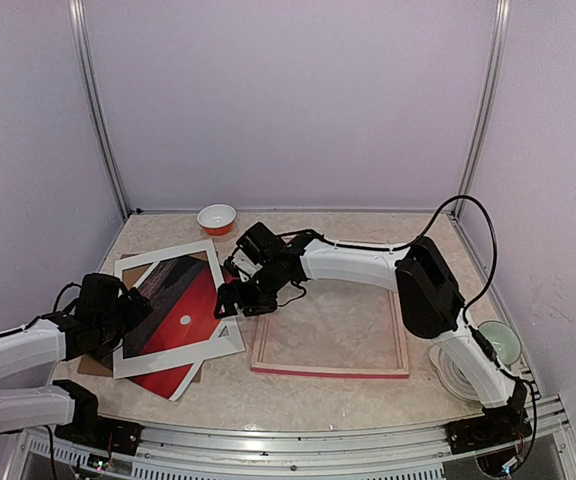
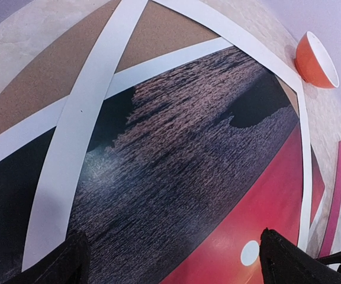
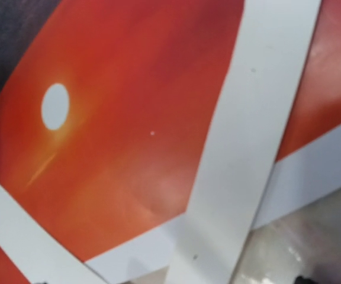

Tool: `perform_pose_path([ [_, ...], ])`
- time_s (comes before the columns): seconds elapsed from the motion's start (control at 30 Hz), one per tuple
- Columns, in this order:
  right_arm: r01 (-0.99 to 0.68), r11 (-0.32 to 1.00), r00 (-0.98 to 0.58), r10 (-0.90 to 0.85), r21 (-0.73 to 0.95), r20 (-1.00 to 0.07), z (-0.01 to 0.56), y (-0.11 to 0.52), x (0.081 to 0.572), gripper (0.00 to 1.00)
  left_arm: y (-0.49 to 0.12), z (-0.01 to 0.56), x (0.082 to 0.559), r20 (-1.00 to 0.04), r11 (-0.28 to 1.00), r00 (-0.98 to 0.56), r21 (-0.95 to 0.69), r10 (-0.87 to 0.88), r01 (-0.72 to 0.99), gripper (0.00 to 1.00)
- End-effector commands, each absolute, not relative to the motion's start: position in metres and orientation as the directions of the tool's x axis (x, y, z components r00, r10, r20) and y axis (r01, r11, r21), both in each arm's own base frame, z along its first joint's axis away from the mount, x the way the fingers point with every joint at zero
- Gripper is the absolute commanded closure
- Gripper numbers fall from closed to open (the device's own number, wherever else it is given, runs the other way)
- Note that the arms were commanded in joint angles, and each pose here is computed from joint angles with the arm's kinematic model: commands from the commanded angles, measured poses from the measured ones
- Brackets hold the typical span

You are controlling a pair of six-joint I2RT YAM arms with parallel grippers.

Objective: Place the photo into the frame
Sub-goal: Pick up the mat board from the photo.

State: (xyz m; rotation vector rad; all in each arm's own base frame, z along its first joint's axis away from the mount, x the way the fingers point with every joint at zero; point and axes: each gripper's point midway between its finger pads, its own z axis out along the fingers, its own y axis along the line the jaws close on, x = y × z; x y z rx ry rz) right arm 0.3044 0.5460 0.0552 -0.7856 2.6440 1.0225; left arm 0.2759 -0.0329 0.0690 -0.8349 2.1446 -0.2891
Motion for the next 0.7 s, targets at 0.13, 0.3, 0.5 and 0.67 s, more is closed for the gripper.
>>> perform_pose_path([
  [0.13,-0.504,0.61,-0.861,-0.408,0.611,-0.303,0.051,0.558,0.293,0.12,-0.036,0.065,0.277,-0.591,0.738,-0.443,-0.51,-0.674,-0.441,0.03],
  [0.3,-0.488,0.616,-0.869,-0.406,0.619,-0.281,0.047,0.557,0.291,0.13,-0.039,0.057,0.273,-0.576,0.737,-0.46,-0.515,-0.675,-0.437,0.03],
  [0.5,-0.472,0.616,-0.876,-0.409,0.63,-0.256,0.042,0.557,0.288,0.14,-0.043,0.054,0.272,-0.565,0.73,-0.462,-0.536,-0.684,-0.424,0.03],
  [0.67,-0.462,0.595,-0.877,-0.418,0.658,-0.238,0.042,0.56,0.284,0.14,-0.045,0.052,0.27,-0.556,0.726,-0.468,-0.547,-0.687,-0.416,0.04],
])
